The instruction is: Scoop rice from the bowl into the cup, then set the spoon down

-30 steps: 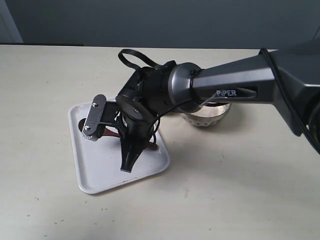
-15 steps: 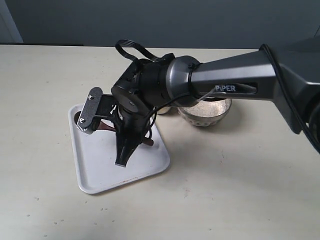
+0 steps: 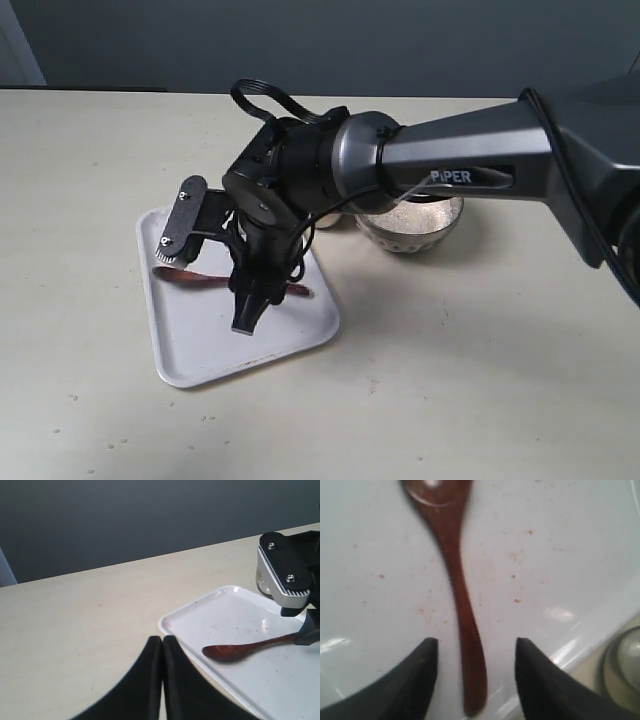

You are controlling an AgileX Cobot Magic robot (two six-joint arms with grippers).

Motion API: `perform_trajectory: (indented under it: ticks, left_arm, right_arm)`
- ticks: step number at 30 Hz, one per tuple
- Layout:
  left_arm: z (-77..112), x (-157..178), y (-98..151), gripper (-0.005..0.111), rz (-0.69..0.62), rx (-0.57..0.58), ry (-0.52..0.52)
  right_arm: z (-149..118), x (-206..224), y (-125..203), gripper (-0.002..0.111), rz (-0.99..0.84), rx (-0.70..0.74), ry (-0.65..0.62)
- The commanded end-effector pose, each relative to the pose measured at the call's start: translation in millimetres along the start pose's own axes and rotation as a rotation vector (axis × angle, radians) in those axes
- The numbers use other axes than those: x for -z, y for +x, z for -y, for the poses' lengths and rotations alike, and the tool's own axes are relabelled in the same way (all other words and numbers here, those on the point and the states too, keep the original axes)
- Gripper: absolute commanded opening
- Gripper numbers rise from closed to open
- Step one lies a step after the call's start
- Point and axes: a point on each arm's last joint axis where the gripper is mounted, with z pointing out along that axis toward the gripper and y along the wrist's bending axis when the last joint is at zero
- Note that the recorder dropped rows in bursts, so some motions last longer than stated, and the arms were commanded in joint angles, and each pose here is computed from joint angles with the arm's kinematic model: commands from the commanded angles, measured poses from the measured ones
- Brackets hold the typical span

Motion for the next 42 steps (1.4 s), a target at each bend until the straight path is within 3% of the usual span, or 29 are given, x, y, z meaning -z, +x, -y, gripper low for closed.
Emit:
perform_trajectory:
  ticks: [1,6,13,21,29,34,42]
  left_arm:
    - [-0.1,1,-2,0.001,0.019,0.000,0.001]
    - [-0.1,1,-2,0.001,0.019,0.000,0.001]
    - [-0.1,1,-2,0.001,0.019,0.000,0.001]
    - [-0.1,1,-2,0.001,0.019,0.000,0.001]
    - [-0.1,1,-2,0.001,0.019,0.000,0.001]
    - [-0.1,1,-2,0.001,0.019,0.000,0.001]
    - [-0.1,1,-2,0.001,0.019,0.000,0.001]
  right_arm:
    - [3,3,-2,0.062,0.017,-0.045,0.021]
    - [7,20,0,0.046,-0.004,-0.040,0.035]
    - [20,85,11,-0.001,-0.042,-0.035,0.106]
    - [55,163,47,0.000,-0.050,-0.207,0.275]
    - [87,194,112,0.000,-0.137,-0.452,0.266]
    - [76,217,144,0.000,-0.084,-0.531,0.298]
    - [36,259,193,0.000,0.049,-0.667,0.421]
